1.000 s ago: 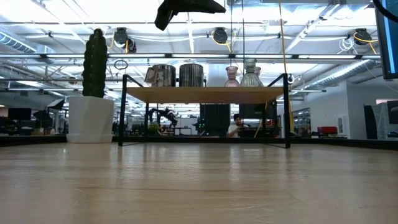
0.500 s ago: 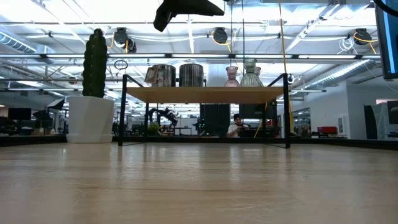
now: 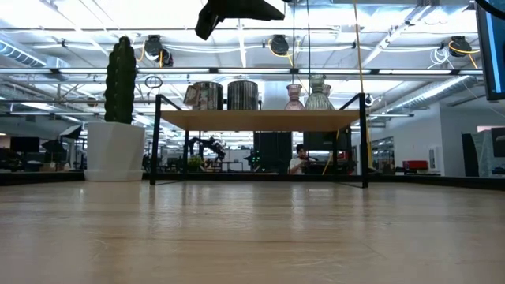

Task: Pick & Place candle stick holders
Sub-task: Put the silver scented candle on the shelf

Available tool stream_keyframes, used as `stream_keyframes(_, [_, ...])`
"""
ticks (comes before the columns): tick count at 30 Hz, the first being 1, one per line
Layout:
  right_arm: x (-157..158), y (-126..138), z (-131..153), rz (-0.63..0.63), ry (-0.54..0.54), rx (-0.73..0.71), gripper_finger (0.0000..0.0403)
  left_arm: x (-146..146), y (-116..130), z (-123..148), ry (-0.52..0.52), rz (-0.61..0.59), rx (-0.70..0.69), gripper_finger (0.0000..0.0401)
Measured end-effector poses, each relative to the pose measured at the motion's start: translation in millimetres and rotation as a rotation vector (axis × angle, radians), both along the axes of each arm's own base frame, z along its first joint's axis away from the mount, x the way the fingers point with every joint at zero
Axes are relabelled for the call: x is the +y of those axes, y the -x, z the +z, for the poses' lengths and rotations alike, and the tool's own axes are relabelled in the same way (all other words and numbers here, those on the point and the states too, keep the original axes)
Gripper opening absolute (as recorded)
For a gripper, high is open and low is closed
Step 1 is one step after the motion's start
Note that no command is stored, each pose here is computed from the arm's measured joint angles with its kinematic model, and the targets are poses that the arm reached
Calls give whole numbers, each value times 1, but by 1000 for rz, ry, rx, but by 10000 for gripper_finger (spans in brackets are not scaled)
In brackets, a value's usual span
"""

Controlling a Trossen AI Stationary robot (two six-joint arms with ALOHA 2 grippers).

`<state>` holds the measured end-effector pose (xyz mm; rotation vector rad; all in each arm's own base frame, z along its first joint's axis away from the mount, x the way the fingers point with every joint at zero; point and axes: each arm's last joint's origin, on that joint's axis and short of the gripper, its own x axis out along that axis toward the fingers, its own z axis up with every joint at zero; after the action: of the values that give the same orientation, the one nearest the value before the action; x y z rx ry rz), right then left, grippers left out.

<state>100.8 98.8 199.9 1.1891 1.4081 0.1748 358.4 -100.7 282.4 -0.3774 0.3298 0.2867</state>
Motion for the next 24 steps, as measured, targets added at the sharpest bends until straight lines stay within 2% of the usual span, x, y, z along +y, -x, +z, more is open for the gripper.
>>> stream_keyframes(8, [0, 0, 1, 20, -16, -7, 264, 1, 0, 0, -3, 2, 0, 122])
stream_keyframes(24, [7, 1, -7, -101, 110, 14, 265, 1, 0, 0, -1, 3, -1, 122])
